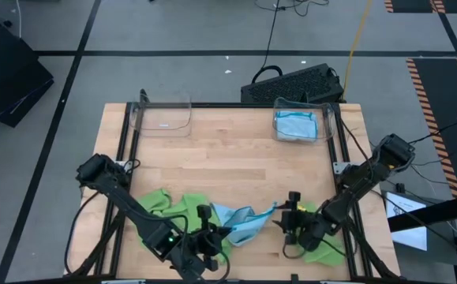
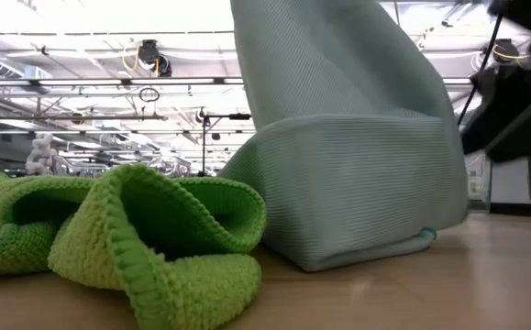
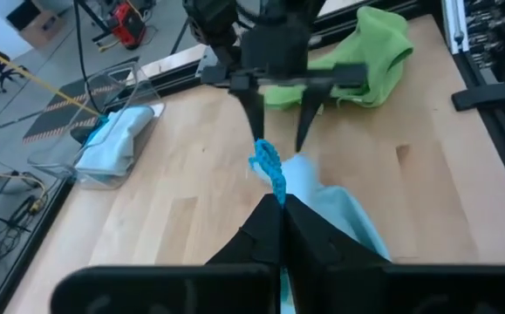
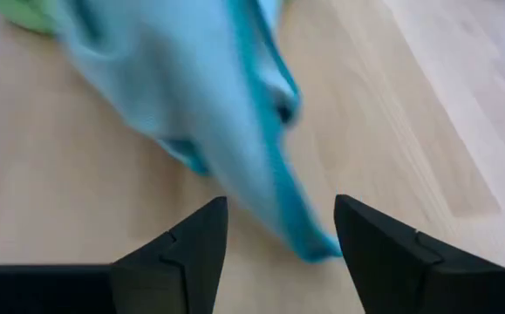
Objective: Fold microfiber towels
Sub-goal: Fold the blue microfiber cloth
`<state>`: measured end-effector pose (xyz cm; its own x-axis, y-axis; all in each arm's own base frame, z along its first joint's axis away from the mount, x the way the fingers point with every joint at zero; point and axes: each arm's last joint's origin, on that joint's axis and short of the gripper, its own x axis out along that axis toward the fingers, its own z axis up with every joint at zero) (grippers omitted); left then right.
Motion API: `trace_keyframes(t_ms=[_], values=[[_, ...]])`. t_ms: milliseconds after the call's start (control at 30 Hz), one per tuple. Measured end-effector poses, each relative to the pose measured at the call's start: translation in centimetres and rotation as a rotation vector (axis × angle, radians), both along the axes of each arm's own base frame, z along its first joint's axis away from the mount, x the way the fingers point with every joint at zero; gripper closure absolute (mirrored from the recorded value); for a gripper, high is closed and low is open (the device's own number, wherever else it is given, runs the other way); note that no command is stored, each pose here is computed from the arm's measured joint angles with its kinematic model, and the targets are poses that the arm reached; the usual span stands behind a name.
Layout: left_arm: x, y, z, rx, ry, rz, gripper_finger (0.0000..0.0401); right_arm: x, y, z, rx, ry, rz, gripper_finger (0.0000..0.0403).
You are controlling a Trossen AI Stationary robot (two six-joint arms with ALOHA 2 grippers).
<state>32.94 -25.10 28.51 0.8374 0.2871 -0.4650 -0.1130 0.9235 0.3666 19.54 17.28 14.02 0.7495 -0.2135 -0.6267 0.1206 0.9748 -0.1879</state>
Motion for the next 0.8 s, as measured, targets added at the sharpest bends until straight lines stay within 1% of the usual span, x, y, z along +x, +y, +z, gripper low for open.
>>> trace_keyframes(t_ms=[67,133,267,400,533,667,800], values=[[0.0,0.0,0.0,-0.001,-0.001,0.001,0.0389,-0.2,-1.1,-0.9,0.011,0.031,-0.041,0.0205],[0.1,0.1,0.0,0.0,0.0,0.002,0.0386,-0.3,-1.8,-1.7,0.054,0.068,-0.045,0.0209],[0.0,0.1,0.0,0.007,0.004,-0.002,0.0395,-0.4,-1.9,-2.4,0.157,0.076,0.028,0.0216],[0.1,0.1,0.0,0.009,0.004,-0.005,0.039,0.0,-1.5,-2.2,0.172,-0.004,0.127,0.0229],[0.1,0.0,0.0,0.007,0.002,-0.014,0.0385,0.4,-1.1,-1.7,0.162,-0.062,0.182,0.0257],[0.4,-0.2,0.2,-0.015,0.018,-0.09,0.0396,0.9,-0.8,-1.0,0.17,-0.131,0.217,0.0286],[1.4,0.0,-0.1,-0.05,0.026,-0.141,0.0387,2.0,-0.3,0.6,0.171,-0.273,0.194,0.0294]])
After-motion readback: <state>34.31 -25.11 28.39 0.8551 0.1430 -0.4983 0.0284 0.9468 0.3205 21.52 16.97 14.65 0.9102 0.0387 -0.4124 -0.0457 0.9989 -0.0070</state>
